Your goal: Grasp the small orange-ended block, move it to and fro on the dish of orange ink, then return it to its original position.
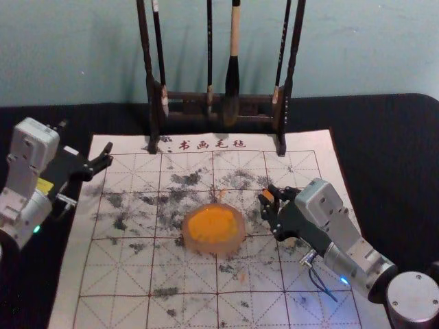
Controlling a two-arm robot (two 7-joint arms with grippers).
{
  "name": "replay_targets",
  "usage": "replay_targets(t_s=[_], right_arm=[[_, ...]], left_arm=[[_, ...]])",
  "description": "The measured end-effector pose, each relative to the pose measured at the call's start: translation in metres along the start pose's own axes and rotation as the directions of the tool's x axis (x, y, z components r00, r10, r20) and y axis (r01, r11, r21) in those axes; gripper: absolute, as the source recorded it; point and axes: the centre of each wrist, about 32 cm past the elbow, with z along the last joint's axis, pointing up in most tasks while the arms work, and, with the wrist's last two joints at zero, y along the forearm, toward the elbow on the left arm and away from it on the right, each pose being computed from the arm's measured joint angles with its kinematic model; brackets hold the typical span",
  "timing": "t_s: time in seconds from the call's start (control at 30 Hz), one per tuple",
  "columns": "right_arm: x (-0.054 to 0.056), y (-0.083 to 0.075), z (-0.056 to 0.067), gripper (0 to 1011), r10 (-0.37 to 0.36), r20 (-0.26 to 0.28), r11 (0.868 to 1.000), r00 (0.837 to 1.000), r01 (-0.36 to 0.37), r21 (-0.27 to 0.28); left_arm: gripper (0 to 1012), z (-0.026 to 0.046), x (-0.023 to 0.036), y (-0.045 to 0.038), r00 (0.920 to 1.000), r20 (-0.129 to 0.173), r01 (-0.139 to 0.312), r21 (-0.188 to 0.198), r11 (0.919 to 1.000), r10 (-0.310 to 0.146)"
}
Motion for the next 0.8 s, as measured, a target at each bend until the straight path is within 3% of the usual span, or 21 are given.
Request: replay_targets(t_s=[0.17,0.8], right_arm=[[0.0000,0.0000,0.0000,130,0.000,0.000,1.000,1.000,0.000,0.000],[0.0000,0.0000,0.0000,126,0.000,0.000,1.000,1.000,0.000,0.000]], left_arm=[[1001,0.0000,0.0000,0.0000,1.0000,0.000,0.000,0.000,1.0000,0.000],[1001,0.0000,0.0000,0.0000,1.0000,0.000,0.000,0.000,1.0000,0.000]])
